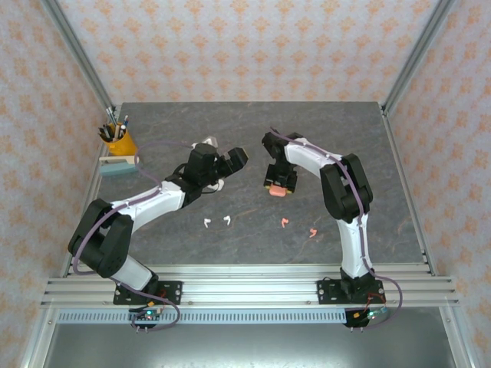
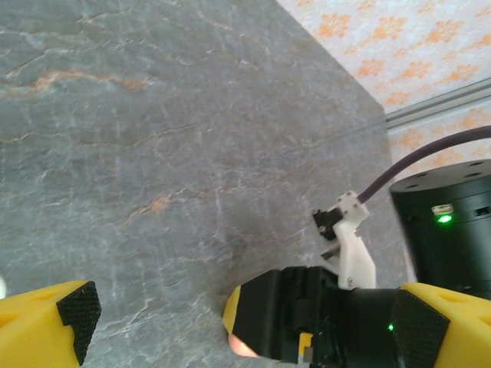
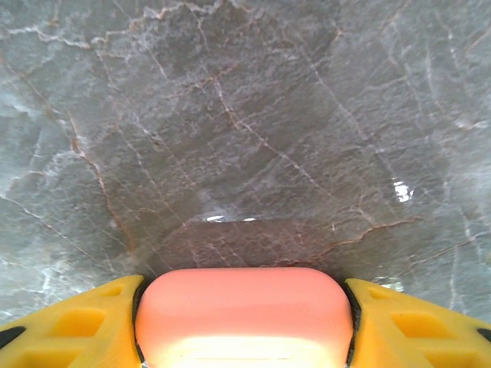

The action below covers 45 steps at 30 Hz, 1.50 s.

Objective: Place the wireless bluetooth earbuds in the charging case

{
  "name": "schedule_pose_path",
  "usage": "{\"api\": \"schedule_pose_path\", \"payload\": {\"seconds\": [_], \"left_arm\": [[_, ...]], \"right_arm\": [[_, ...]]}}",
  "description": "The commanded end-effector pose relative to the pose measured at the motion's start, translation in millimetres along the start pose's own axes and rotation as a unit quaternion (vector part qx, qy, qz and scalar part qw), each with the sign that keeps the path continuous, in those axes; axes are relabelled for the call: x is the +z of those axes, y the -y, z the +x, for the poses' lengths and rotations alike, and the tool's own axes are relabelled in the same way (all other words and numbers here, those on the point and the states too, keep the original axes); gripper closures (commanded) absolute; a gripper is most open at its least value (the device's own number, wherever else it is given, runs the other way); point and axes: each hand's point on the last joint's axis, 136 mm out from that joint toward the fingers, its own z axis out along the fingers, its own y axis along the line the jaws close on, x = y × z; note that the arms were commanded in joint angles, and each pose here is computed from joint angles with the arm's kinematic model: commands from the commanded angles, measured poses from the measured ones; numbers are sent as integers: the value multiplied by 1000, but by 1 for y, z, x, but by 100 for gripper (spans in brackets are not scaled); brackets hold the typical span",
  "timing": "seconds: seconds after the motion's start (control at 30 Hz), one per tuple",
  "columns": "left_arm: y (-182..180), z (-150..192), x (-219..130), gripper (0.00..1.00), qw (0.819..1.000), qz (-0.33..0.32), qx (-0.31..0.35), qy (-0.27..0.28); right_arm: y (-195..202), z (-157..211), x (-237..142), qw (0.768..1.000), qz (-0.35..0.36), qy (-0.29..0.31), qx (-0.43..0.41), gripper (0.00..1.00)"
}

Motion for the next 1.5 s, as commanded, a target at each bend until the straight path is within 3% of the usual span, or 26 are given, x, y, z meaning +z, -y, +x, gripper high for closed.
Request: {"api": "schedule_pose_path", "payload": {"seconds": [0.0,0.7,1.07,1.27,1.47], "left_arm": [[8,4,-6,0,1000,19,-1,10],[18,72,43,4,997,62,1,-42],[19,72,47,4,997,64,-11,-31],[22,68,45,4,997,67,-12,-25],[27,62,39,4,997,71,-9,-15]], "right_arm": [[-18,-12,-23,998,-34,29,54,46],[-22,-30,-15,985,-61,6,159,46],[-3,-24,5,988,-6,-5,153,46],[-4,-18,3,991,12,-2,134,29],[-6,-11,3,993,34,0,113,26]]}}
